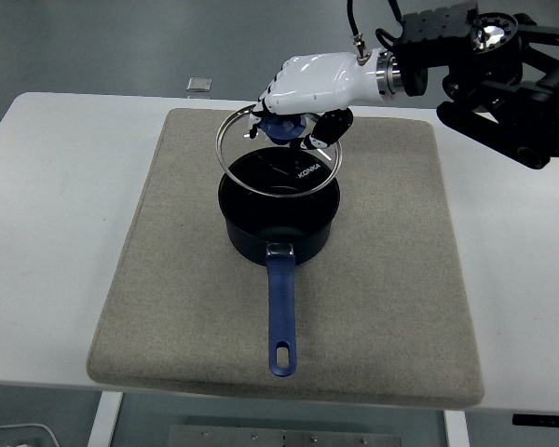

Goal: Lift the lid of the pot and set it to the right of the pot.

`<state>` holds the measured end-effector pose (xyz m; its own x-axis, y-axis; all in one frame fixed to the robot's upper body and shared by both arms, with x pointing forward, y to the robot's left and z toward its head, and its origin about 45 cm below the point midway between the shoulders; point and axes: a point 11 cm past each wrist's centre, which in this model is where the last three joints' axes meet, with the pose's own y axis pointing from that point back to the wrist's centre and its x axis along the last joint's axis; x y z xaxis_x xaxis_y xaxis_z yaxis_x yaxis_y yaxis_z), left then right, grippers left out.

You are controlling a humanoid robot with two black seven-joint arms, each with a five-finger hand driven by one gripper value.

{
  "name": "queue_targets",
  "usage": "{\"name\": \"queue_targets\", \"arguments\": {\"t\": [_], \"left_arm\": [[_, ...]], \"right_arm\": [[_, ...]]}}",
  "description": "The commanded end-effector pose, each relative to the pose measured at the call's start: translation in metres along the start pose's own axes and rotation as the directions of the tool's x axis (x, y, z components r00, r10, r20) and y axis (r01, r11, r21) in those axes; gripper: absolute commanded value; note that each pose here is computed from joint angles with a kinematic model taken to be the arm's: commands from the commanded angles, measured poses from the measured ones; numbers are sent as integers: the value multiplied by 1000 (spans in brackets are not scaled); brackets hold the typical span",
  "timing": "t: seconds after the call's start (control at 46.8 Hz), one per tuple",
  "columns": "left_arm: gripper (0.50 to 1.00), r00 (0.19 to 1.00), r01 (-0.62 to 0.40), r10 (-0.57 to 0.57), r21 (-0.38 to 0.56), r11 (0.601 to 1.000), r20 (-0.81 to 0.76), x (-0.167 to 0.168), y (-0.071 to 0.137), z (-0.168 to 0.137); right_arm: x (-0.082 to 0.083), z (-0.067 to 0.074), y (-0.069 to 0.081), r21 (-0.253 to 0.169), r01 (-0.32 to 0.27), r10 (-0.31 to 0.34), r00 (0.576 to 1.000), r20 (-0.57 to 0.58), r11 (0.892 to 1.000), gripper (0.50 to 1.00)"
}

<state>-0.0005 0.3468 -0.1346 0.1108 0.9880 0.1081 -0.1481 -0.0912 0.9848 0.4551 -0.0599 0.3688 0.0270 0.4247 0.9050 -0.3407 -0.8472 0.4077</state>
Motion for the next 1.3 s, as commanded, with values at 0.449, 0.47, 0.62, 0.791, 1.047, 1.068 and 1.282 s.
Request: {"name": "queue_targets", "arguments": {"t": [0.449, 0.47, 0.62, 0.791, 1.047, 1.068, 1.282], "left_arm": [[1000, 1000, 0, 0, 1, 1000, 0, 0, 0, 0], [1000, 1000, 0, 0, -1, 1000, 0, 0, 0, 0], [1000, 1000, 0, 0, -1, 1000, 0, 0, 0, 0], [1000, 1000, 0, 0, 2, 1000, 1, 0, 0, -1], [1000, 1000, 0, 0, 1, 1000, 0, 0, 0, -1], [1000, 1000, 0, 0, -1, 1000, 0, 0, 0, 0], [1000, 1000, 0, 0, 1, 1000, 0, 0, 0, 0]], "right_arm": [[-6, 48, 25, -163, 11, -11, 1000, 1, 987, 500], [-7, 50, 27, -170, 14, -14, 1000, 2, 985, 500], [-16, 61, 34, -211, 40, -42, 999, -3, 977, 500], [-28, 71, 42, -245, 83, -88, 996, -9, 966, 500], [-48, 78, 51, -273, 127, -134, 991, -7, 954, 500], [-50, 79, 51, -276, 128, -135, 991, -5, 952, 500], [-68, 84, 58, -297, 143, -144, 989, 20, 944, 500]]}}
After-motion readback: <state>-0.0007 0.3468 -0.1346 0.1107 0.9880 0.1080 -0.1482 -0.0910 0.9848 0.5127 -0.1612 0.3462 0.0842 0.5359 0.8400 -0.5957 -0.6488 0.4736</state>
